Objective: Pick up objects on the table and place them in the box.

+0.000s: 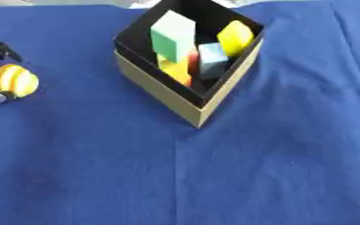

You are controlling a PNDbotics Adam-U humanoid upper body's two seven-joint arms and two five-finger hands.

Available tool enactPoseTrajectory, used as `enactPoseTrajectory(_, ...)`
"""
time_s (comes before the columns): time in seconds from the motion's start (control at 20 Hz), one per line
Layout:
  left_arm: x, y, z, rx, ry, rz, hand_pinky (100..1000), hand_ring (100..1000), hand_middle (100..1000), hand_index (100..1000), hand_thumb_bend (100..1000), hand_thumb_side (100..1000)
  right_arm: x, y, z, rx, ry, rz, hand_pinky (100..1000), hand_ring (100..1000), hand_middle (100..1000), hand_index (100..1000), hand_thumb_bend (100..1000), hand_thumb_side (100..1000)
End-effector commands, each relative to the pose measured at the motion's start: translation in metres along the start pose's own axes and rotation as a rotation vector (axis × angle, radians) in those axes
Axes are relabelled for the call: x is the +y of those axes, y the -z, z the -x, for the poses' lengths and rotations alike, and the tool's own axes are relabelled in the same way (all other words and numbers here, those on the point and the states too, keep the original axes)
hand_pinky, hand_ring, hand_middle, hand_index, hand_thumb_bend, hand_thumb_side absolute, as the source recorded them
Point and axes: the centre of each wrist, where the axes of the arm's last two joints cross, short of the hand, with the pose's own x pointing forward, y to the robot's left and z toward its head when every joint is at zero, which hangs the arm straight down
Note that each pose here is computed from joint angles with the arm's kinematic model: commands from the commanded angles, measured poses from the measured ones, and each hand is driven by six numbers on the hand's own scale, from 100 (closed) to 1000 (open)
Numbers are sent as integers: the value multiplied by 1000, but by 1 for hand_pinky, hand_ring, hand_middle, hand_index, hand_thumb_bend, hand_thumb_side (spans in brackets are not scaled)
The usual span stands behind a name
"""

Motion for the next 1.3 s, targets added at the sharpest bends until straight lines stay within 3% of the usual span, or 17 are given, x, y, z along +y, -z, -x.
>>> enactPoseTrajectory(0.05,8,-3,7,44,22,-3,899,882,859,887,326,134,-4,5,-6,-30,3,7,842,838,724,818,100,766)
enactPoseTrajectory(0.45,6,4,2,39,69,-26,855,822,776,777,100,100,-3,4,-6,-24,13,14,842,837,722,818,100,767)
enactPoseTrajectory(0.65,16,1,-6,10,80,-79,846,810,758,753,100,100,-3,3,-5,-19,14,16,842,836,722,818,100,766)
enactPoseTrajectory(0.9,44,-11,-22,-56,94,-127,856,815,764,764,100,100,-5,3,-5,-17,5,13,842,836,721,818,100,763)
enactPoseTrajectory(1.3,90,-24,-72,-258,123,-177,856,810,754,766,100,122,-7,3,-5,-16,-7,7,842,836,721,817,100,761)
